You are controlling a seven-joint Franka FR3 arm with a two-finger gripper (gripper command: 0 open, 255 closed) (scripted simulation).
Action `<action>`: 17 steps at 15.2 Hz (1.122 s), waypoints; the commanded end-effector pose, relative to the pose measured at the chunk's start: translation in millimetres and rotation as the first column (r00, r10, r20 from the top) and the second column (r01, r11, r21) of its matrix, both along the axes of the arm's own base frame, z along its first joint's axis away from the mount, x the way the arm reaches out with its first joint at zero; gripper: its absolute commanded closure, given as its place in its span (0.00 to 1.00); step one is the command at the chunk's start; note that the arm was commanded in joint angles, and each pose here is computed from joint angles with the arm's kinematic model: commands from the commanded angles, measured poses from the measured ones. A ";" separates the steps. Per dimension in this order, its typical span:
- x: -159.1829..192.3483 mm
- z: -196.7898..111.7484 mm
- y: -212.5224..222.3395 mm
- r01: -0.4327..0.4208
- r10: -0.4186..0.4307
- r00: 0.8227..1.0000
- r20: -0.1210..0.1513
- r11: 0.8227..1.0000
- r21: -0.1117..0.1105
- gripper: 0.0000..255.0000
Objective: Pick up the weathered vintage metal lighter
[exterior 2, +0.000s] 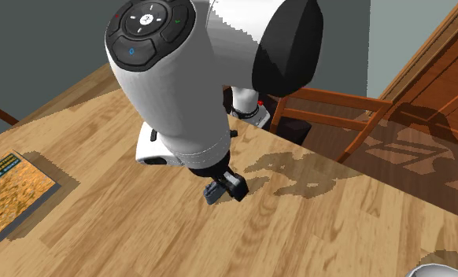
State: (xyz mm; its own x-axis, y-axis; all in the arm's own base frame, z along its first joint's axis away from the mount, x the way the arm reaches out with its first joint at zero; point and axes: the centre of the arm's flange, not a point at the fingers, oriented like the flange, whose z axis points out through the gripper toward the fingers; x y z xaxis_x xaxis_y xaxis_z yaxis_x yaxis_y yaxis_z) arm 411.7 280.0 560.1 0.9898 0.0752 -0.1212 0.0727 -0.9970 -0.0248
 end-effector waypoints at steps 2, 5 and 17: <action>1.4 -15.1 1.7 0.000 0.000 1.000 0.000 1.000 0.000 0.00; 1.4 -28.7 1.7 0.000 0.000 1.000 0.000 1.000 0.000 0.00; 1.3 -23.5 1.6 0.000 0.000 1.000 0.000 1.000 0.000 1.00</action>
